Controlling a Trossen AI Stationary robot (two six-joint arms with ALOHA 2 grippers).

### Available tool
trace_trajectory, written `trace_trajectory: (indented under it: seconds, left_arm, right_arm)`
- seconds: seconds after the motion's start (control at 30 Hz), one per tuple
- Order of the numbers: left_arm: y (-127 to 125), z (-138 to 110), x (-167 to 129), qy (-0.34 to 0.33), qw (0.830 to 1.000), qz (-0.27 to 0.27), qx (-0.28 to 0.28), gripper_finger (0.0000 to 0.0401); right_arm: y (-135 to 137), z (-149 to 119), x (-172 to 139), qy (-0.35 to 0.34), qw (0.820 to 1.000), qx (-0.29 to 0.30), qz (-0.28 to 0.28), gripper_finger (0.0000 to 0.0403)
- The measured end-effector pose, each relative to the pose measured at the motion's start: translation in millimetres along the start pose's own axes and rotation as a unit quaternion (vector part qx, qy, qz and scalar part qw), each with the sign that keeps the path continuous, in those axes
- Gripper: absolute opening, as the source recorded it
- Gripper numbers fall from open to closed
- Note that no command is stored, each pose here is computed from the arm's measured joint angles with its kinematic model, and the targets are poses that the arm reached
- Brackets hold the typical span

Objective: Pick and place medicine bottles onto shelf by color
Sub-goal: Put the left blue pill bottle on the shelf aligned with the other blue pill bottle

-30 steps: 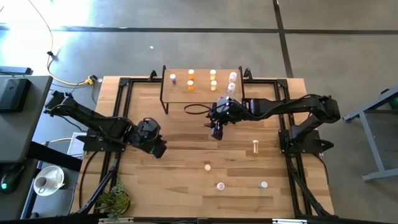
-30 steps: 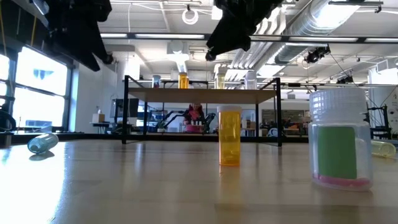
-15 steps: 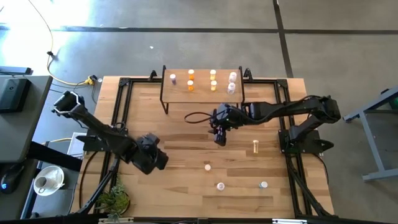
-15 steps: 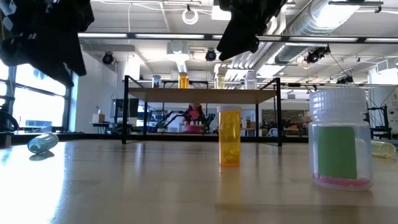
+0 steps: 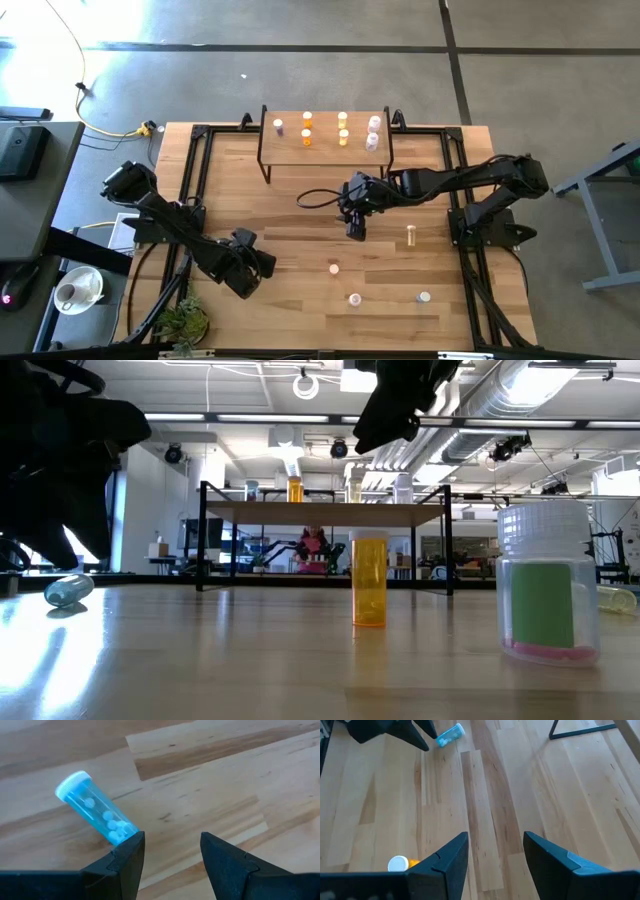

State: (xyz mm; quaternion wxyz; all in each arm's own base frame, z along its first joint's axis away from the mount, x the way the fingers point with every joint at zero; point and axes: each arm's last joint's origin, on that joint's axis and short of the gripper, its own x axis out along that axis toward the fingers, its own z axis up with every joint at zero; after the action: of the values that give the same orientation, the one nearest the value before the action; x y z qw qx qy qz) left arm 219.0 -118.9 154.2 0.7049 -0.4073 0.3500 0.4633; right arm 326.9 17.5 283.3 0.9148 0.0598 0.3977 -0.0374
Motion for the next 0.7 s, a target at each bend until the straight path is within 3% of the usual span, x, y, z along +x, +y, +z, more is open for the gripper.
trace_trajectory:
  seconds: [0.3, 0.43, 0.7]
  left_arm:
    - [-5, 5, -14, 0.006, 0.999, 0.039, 0.003, 0.0184]
    - [-6, 10, -19, 0.003, 0.998, 0.063, -0.027, 0.0184]
    - [-1, 3, 6, -0.014, 0.99, 0.127, -0.061, 0.0184]
  right_arm:
    - [1, 0, 0, 0.002, 1.0, -0.005, 0.001, 0.0181]
    - [1, 0, 0, -0.003, 1.0, -0.005, 0.002, 0.0181]
    - [1, 1, 0, -0.006, 1.0, -0.01, 0.002, 0.0181]
